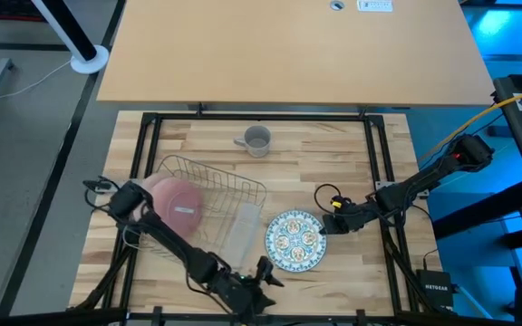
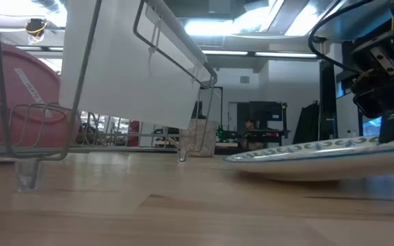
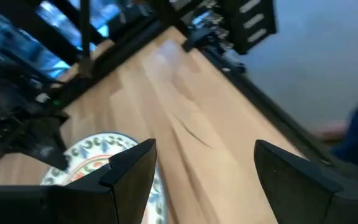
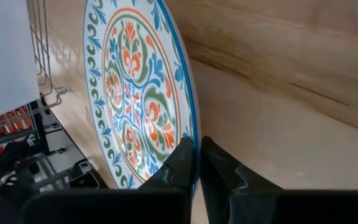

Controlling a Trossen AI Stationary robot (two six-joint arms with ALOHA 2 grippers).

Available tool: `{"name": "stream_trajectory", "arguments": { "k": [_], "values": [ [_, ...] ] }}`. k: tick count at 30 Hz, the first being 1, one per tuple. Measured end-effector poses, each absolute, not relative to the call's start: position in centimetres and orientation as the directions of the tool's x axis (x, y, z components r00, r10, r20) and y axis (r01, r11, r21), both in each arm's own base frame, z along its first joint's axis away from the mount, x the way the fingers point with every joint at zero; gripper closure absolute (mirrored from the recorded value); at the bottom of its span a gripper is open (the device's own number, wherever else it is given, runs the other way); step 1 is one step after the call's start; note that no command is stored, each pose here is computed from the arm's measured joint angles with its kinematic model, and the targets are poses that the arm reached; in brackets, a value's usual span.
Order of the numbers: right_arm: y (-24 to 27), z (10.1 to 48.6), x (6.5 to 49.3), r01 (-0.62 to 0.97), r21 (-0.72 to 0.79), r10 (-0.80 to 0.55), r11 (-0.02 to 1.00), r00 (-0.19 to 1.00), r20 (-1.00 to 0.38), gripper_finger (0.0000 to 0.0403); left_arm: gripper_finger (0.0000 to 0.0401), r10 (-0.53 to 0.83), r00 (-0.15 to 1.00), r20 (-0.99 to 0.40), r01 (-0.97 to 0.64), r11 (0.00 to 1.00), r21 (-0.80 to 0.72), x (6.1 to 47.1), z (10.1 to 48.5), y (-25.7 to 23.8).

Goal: Sort dishes
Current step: Put the white-blue plate in the dish rack

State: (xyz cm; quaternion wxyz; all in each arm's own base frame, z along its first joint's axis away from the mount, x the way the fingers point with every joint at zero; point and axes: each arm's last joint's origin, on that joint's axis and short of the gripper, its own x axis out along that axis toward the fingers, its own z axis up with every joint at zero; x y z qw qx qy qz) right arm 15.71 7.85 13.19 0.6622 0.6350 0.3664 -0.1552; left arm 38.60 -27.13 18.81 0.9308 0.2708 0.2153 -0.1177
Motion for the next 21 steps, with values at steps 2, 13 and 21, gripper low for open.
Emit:
{"name": "stream_trajectory", "arguments": {
  "k": [2,13,21],
  "values": [
    [7.9,13.2,15.7,0.674,0.727,0.265,0.131,0.683,-0.681,0.0384,0.0141,-0.084,0.893,-0.442,0.312,0.823,0.474,39.0,18.1,-27.3],
    [8.1,13.8,16.2,0.639,0.768,0.297,0.034,0.728,-0.618,0.0384,0.0141,0.016,0.906,-0.423,0.229,0.821,0.523,39.8,16.8,-26.6],
    [8.4,14.7,16.7,0.565,0.824,0.319,-0.027,0.786,-0.529,0.0384,0.0141,0.052,0.901,-0.431,0.212,0.814,0.541,40.2,16.8,-25.8]
  ]
}}
